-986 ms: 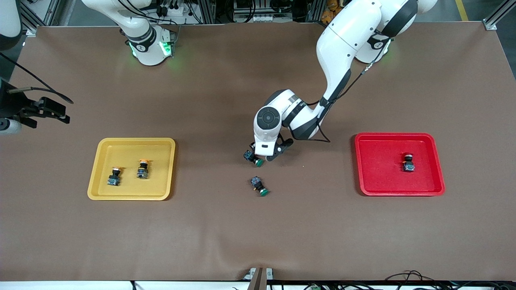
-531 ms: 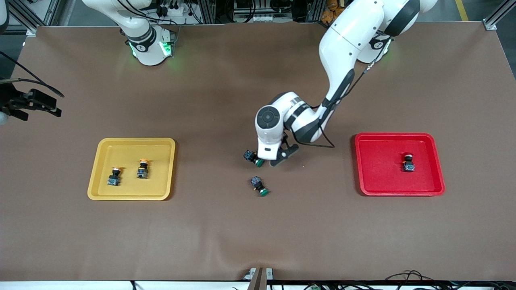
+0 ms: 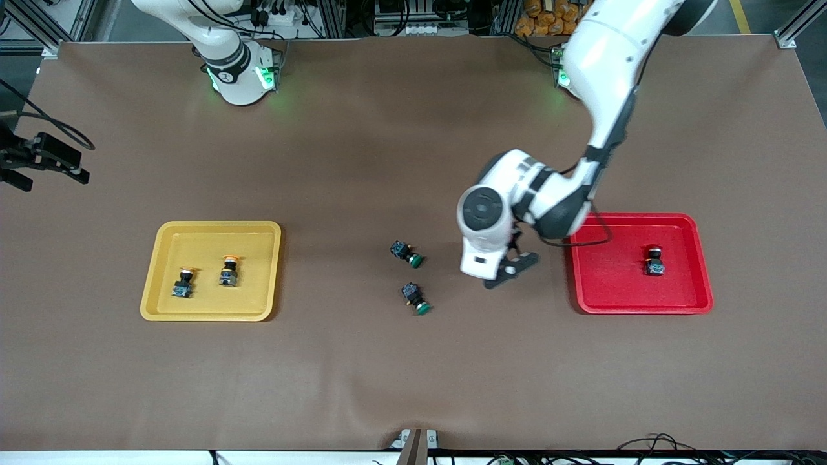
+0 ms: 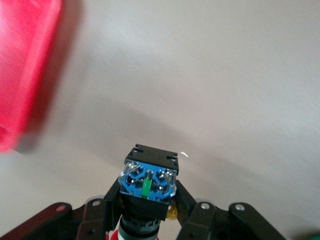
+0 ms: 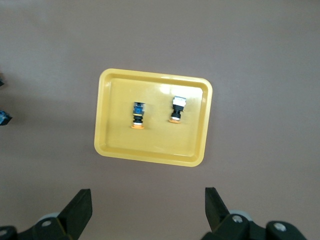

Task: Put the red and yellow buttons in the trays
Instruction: 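Carry the held button over the red tray with the left gripper, then lower the button into the red tray and open the left gripper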

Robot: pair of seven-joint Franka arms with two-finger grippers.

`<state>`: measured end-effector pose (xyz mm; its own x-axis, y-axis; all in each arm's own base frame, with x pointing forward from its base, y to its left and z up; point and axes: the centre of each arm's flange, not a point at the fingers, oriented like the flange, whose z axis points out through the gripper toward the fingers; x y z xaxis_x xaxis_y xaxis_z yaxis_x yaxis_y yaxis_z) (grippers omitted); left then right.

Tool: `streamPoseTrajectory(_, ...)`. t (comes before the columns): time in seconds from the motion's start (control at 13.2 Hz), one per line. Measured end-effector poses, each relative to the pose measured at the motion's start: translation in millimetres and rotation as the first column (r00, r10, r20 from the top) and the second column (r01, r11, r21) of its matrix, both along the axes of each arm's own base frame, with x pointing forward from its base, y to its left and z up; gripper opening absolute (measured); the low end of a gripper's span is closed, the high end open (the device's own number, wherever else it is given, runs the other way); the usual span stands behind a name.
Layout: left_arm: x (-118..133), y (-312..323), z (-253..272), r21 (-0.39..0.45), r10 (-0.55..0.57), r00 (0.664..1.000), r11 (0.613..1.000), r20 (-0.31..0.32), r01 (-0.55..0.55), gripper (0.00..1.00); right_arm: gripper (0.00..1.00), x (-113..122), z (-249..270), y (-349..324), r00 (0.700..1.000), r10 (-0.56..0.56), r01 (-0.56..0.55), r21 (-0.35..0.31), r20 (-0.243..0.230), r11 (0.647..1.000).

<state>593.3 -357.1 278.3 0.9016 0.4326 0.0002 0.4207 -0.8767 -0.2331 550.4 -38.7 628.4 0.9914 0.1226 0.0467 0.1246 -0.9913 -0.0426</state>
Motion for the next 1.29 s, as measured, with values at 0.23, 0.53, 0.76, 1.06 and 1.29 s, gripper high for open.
streamPoseTrajectory(0.23, 25, 70, 22, -0.009, -0.082, 0.996, 0.997, -0.045, 0.082, 0.43, 1.0, -1, 3, 2, 1.0, 0.004, -0.004, 0.0, -0.002, 1.0)
streamPoseTrajectory(0.53, 35, 141, 28, -0.033, -0.184, 0.978, 0.983, -0.101, 0.181, 0.43, 1.0, -1, 11, 0, 1.0, 0.002, -0.002, -0.008, 0.015, 1.0)
streamPoseTrajectory(0.76, 45, 204, 29, -0.065, -0.251, 0.958, 0.968, -0.139, 0.244, 0.43, 1.0, -1, 13, -10, 1.0, -0.015, 0.015, -0.014, 0.018, 1.0)
streamPoseTrajectory(1.06, 42, 274, -3, -0.116, -0.31, 0.936, 0.949, -0.167, 0.294, 0.43, 1.0, 8, -11, 7, 0.999, 0.017, -0.017, -0.016, -0.036, 1.0)
streamPoseTrajectory(1.29, 29, 313, -45, -0.149, -0.317, 0.936, 0.944, -0.151, 0.296, 0.43, 1.0, 25, -53, 15, 0.999, 0.03, -0.03, -0.028, -0.013, 0.999)
